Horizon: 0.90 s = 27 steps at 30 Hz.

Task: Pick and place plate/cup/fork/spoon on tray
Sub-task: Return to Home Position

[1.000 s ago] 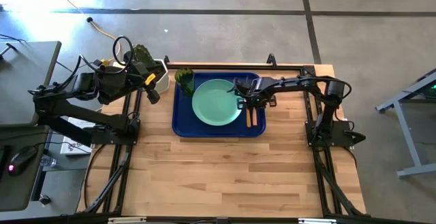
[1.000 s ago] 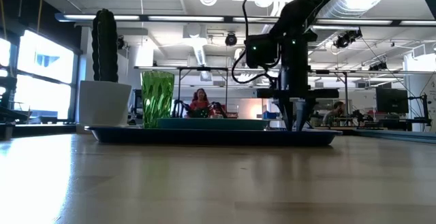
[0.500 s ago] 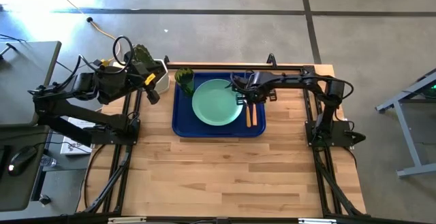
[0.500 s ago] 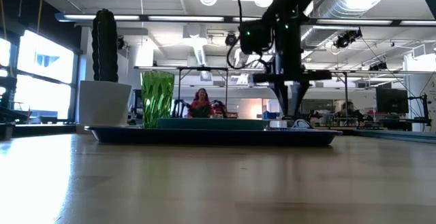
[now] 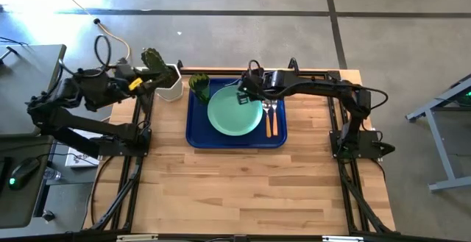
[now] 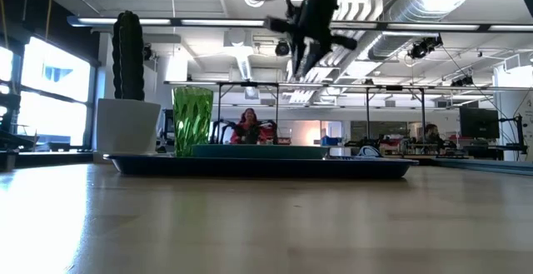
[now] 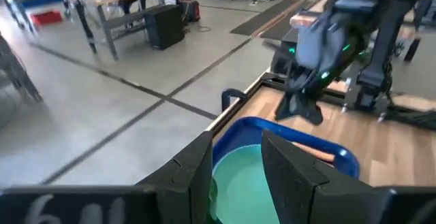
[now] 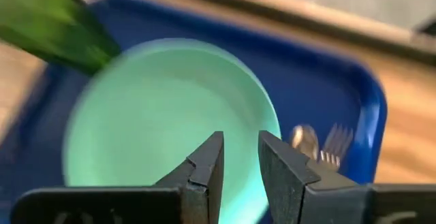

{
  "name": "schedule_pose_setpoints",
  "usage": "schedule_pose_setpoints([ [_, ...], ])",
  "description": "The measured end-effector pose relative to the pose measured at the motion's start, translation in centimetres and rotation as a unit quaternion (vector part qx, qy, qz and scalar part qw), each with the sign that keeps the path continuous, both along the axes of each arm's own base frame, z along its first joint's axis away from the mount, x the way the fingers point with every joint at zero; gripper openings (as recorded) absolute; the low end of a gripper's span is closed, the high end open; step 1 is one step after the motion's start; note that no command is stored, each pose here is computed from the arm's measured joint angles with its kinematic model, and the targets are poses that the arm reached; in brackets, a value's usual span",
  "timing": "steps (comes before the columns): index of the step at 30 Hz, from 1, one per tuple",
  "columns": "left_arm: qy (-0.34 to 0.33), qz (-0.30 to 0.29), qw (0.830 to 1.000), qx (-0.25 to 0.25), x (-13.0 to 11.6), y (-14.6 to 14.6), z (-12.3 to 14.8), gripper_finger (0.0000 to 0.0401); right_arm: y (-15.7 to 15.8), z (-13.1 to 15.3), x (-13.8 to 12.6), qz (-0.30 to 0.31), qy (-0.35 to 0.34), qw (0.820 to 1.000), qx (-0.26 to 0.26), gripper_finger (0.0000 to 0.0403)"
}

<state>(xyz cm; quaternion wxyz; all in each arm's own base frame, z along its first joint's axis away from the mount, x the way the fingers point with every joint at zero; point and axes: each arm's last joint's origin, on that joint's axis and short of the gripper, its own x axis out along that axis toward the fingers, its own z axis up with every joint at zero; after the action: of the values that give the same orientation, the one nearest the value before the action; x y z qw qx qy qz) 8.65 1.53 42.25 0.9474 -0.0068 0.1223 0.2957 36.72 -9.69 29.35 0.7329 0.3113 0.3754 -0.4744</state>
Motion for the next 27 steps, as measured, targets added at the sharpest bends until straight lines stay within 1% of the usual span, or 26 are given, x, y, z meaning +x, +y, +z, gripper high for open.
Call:
schedule_pose_setpoints([
  [4,-0.01,0.01,0.999,-0.032,-1.3,0.0,-1.8,0.0115,0.7,3.5,0.7,0.019,-0.03,0.997,-0.067,0.0083],
  [9,0.0,0.015,0.998,-0.054,-1.8,0.0,-5.4,0.0115,0.7,7.3,0.8,0.035,-0.063,0.99,-0.119,0.0083],
  [12,-0.004,-0.007,0.998,-0.065,-1.6,-0.1,-7.4,0.0115,0.5,9.2,0.7,0.037,-0.076,0.984,-0.158,0.0083],
  [14,-0.01,-0.032,0.997,-0.067,-1.2,-0.2,-8.7,0.0115,0.4,10.1,0.7,0.042,-0.085,0.979,-0.179,0.0083],
  [16,-0.022,-0.068,0.995,-0.074,-0.8,-0.4,-10.0,0.0115,0.4,10.9,0.8,0.051,-0.094,0.976,-0.191,0.0083],
  [19,-0.035,-0.109,0.989,-0.094,0.0,-0.7,-12.1,0.0115,0.3,12.0,0.7,0.048,-0.115,0.972,-0.199,0.0083],
  [22,-0.058,-0.135,0.983,-0.109,0.4,-0.8,-13.9,0.0115,0.3,12.7,0.7,0.052,-0.13,0.969,-0.202,0.0083],
  [27,-0.107,-0.159,0.975,-0.116,0.4,-1.0,-16.0,0.0115,0.4,13.7,0.9,0.105,-0.152,0.962,-0.203,0.0083],
])
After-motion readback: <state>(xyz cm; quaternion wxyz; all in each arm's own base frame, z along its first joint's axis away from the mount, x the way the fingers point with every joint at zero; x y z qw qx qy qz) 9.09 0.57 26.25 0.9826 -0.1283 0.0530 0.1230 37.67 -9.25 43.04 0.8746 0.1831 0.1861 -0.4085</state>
